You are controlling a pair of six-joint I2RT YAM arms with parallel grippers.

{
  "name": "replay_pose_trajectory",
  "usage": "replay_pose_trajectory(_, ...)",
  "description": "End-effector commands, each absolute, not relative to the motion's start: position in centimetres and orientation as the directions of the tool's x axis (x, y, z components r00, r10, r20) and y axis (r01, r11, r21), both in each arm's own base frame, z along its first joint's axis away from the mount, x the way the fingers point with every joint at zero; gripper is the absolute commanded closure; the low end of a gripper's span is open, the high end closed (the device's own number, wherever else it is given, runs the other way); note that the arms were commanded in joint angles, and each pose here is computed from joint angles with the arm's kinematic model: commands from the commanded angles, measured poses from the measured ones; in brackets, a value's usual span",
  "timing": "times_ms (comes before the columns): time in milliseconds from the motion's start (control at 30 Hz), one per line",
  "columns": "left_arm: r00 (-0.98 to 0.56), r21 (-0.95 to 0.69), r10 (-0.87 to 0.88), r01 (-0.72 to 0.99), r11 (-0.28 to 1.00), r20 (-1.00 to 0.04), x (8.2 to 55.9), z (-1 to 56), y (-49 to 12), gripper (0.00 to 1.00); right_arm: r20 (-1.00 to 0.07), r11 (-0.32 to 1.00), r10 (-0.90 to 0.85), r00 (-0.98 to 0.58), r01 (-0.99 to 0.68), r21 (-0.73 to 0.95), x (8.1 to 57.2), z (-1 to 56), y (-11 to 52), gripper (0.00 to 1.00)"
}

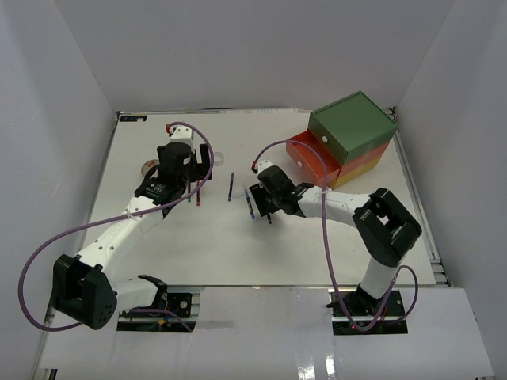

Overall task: Sort the stationery into containers
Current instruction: Pick up the pen from the center of the board, then place the pen in the drawer.

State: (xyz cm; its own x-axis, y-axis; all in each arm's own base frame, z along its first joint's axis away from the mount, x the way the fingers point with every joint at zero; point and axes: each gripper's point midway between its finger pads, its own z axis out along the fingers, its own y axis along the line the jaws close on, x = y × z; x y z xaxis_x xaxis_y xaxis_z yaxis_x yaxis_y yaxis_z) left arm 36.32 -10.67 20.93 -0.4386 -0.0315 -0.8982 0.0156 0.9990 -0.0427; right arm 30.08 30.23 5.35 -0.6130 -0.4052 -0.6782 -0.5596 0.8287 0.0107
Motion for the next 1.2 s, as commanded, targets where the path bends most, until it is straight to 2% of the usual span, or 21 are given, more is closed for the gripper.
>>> replay_pose_trajectory(0, -0.411, -0.057, -0.045, 0.017, 0.998, -0.911, 36.2, 21.9, -10.6, 0.02, -0.708, 0.852, -0.356, -0.611, -0.522, 0.022, 31.0, 4.9, 31.0, 0.42)
replay_pose_trajectory(67, -0.411, -0.058, -0.045, 0.018, 0.998, -0.911, 36.2, 21.9, -10.6, 0.02, -0.699, 0.863, -0.359, -0.618, -0.505, 0.003, 31.3, 3.9, 30.7, 0.46)
replay_pose_trajectory(267, -0.412, -0.055, -0.043, 0.017, 0.998, -0.91, 36.2, 21.9, -10.6, 0.02, -0.67, 0.878, -0.387, -0.633, -0.476, -0.057, 31.4, 1.9, 29.2, 0.7)
replay_pose_trajectory(300, -0.412, -0.055, -0.043, 0.017, 0.998, -0.91, 36.2, 21.9, -10.6, 0.02, -0.669, 0.879, -0.389, -0.633, -0.471, -0.066, 31.4, 1.8, 29.0, 0.78)
replay_pose_trajectory(400, -0.41, -0.056, -0.045, 0.014, 0.998, -0.911, 36.2, 22.0, -10.5, 0.02, -0.674, 0.878, -0.397, -0.623, -0.472, -0.081, 31.3, 2.1, 28.6, 0.92)
replay_pose_trajectory(567, -0.414, -0.053, -0.042, 0.014, 0.998, -0.909, 36.2, 21.8, -10.5, 0.02, -0.724, 0.867, -0.403, -0.56, -0.488, -0.106, 31.9, 5.7, 28.5, 0.92)
replay_pose_trajectory(667, -0.419, -0.05, -0.04, 0.013, 0.999, -0.907, 36.3, 21.6, -10.5, 0.02, -0.774, 0.857, -0.411, -0.482, -0.494, -0.147, 32.6, 10.3, 28.1, 0.92)
replay_pose_trajectory(800, -0.42, -0.049, -0.039, 0.013, 0.999, -0.907, 36.3, 21.5, -10.5, 0.02, -0.833, 0.849, -0.438, -0.338, -0.459, -0.261, 34.0, 17.3, 26.0, 0.92)
replay_pose_trajectory(900, -0.422, -0.048, -0.038, 0.013, 0.999, -0.906, 36.3, 21.4, -10.5, 0.02, -0.832, 0.838, -0.482, -0.275, -0.421, -0.347, 35.5, 20.5, 23.5, 0.92)
replay_pose_trajectory(1167, -0.424, -0.048, -0.035, 0.019, 0.999, -0.905, 36.3, 21.4, -10.6, 0.02, -0.791, 0.819, -0.55, -0.268, -0.362, -0.446, 39.9, 22.1, 16.8, 0.87)
